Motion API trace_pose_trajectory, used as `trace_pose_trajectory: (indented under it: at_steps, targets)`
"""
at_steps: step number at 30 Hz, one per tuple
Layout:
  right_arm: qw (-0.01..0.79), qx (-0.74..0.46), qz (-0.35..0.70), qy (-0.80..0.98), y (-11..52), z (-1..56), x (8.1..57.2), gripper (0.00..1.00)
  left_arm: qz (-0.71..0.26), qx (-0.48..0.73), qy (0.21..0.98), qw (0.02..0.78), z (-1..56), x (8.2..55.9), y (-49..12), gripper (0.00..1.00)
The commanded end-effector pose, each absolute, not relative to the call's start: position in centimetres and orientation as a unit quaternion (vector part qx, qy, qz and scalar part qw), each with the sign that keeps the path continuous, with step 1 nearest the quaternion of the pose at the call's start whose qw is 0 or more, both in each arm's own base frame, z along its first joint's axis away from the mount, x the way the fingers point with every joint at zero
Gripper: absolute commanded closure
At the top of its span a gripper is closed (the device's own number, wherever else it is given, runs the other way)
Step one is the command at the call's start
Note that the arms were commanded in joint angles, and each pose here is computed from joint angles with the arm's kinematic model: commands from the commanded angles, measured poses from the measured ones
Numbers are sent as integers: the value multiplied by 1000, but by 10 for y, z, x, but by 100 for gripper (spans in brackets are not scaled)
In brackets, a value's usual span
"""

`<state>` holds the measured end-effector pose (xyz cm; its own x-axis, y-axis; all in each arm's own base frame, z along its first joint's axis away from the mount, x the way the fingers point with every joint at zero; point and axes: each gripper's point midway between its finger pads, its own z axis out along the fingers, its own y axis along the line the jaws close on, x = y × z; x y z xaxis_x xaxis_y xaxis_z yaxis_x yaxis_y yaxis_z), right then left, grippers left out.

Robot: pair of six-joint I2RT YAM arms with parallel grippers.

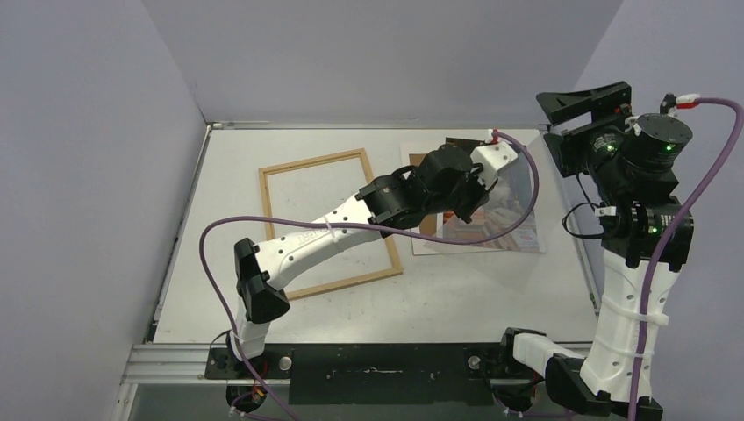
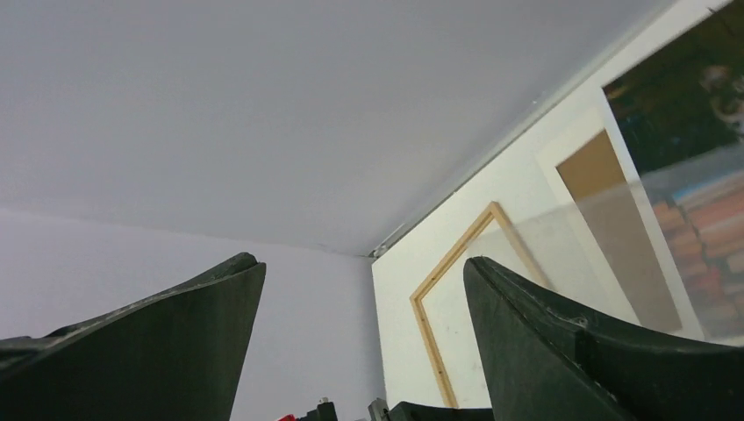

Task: Put the photo into the frame
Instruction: Pick up the photo frame item at the center of the board.

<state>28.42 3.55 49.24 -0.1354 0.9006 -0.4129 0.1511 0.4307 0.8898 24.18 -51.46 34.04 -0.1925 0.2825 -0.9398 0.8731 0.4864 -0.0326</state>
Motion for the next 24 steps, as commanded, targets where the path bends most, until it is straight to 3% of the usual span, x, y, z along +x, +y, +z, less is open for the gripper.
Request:
trace_pose_trajectory:
  at_steps: [1, 9, 15, 24]
  targets:
    - [617, 218, 389, 649, 61, 554, 288, 12, -359, 389, 675, 515, 420, 235, -476, 100]
    - [727, 42, 299, 616, 64, 577, 268, 0, -390, 413, 631, 528, 473, 235, -409, 100]
    - [722, -97, 305, 613, 93, 561, 261, 0, -371, 507, 555, 545, 494, 214, -349, 100]
    - [738, -278, 309, 532, 127, 548, 223, 0, -357, 529, 519, 569, 515, 210, -290, 100]
